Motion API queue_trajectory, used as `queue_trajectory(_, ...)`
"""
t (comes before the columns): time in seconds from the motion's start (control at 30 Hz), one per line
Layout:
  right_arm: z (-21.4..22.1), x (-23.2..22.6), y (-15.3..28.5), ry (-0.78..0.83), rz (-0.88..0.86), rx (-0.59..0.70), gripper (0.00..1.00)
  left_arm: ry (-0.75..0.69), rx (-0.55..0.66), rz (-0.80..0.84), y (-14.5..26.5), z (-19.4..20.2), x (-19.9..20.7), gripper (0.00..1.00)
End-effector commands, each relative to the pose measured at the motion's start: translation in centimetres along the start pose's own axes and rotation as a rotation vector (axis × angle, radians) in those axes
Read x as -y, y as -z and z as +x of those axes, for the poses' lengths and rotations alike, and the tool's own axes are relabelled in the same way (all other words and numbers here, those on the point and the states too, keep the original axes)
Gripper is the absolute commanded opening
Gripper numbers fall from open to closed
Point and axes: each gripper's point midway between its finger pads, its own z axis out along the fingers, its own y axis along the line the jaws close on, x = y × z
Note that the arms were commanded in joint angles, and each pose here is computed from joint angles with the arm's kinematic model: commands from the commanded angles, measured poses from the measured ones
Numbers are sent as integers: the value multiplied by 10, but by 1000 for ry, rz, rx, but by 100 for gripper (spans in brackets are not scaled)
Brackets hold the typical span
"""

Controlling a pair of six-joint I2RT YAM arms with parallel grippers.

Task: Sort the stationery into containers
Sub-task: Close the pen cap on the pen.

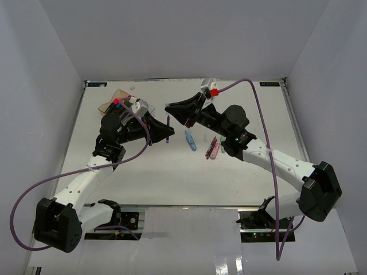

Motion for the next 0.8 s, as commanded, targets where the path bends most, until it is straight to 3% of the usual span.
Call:
queue_trajectory(0.0,-34,-16,1,20,-51,104,8,-37,20,44,3,-6,13,6)
queue_trajectory(0.77,-16,-14,1,-35,-56,71,8,-72,39,63,6,-9,20,6)
